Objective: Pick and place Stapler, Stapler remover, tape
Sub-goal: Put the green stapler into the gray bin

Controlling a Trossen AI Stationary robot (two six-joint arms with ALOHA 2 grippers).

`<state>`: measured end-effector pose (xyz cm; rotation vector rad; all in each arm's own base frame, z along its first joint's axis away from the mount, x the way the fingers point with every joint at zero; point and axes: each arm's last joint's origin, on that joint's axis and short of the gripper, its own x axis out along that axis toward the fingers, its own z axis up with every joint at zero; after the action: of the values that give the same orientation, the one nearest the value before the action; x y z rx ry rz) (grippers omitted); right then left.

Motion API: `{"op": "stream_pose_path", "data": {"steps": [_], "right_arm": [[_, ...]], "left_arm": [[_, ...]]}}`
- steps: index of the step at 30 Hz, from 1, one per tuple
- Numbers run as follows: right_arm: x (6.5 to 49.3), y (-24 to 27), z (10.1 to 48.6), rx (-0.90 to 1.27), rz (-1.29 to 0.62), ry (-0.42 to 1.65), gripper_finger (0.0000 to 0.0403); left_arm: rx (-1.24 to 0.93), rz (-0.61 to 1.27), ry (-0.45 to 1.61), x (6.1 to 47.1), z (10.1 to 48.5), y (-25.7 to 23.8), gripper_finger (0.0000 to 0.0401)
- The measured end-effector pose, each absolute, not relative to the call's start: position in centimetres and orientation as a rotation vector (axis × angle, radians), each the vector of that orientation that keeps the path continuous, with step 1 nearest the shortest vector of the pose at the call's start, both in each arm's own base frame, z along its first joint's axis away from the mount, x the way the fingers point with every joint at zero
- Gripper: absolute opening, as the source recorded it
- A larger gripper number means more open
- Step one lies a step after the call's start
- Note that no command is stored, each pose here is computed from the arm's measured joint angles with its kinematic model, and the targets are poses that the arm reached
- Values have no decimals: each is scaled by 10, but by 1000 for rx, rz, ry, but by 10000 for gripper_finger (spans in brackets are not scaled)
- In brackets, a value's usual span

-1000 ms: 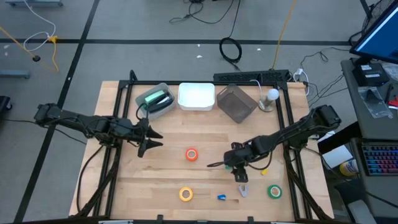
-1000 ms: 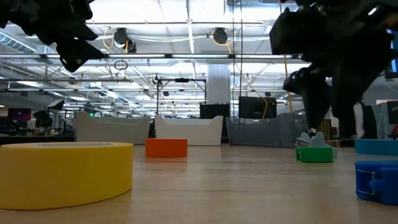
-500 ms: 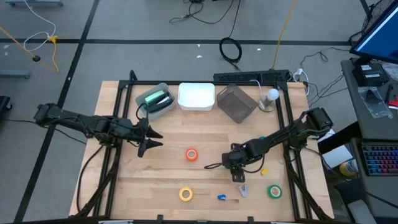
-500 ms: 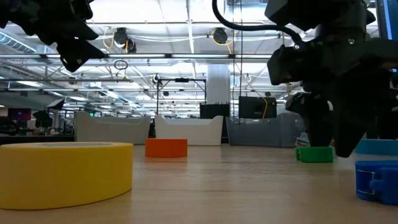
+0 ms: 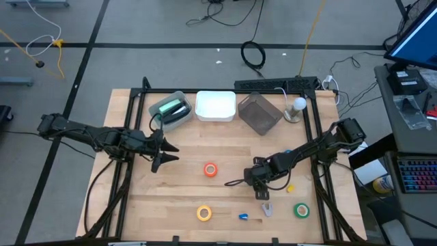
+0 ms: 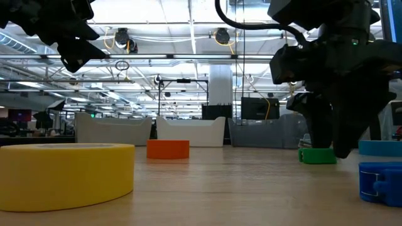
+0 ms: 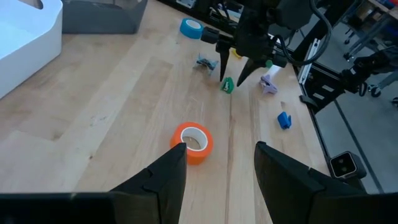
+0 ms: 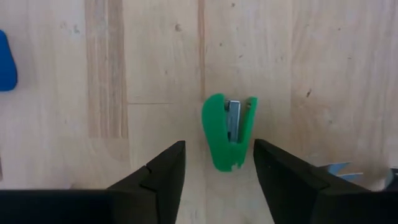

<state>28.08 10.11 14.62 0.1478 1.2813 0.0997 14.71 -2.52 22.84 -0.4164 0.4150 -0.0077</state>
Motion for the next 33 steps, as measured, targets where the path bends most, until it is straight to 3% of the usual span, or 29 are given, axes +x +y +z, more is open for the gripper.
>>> {"op": "stream_pose_path", "data": {"steps": [17,33], "right_arm": [[281,101,147,172,86,1275,49],[282,100,156,187,98,1229,41]], "left_arm": [[-416,-7,415,147,228,-25,186],[-561,116,376,148,229,-22,186]]}}
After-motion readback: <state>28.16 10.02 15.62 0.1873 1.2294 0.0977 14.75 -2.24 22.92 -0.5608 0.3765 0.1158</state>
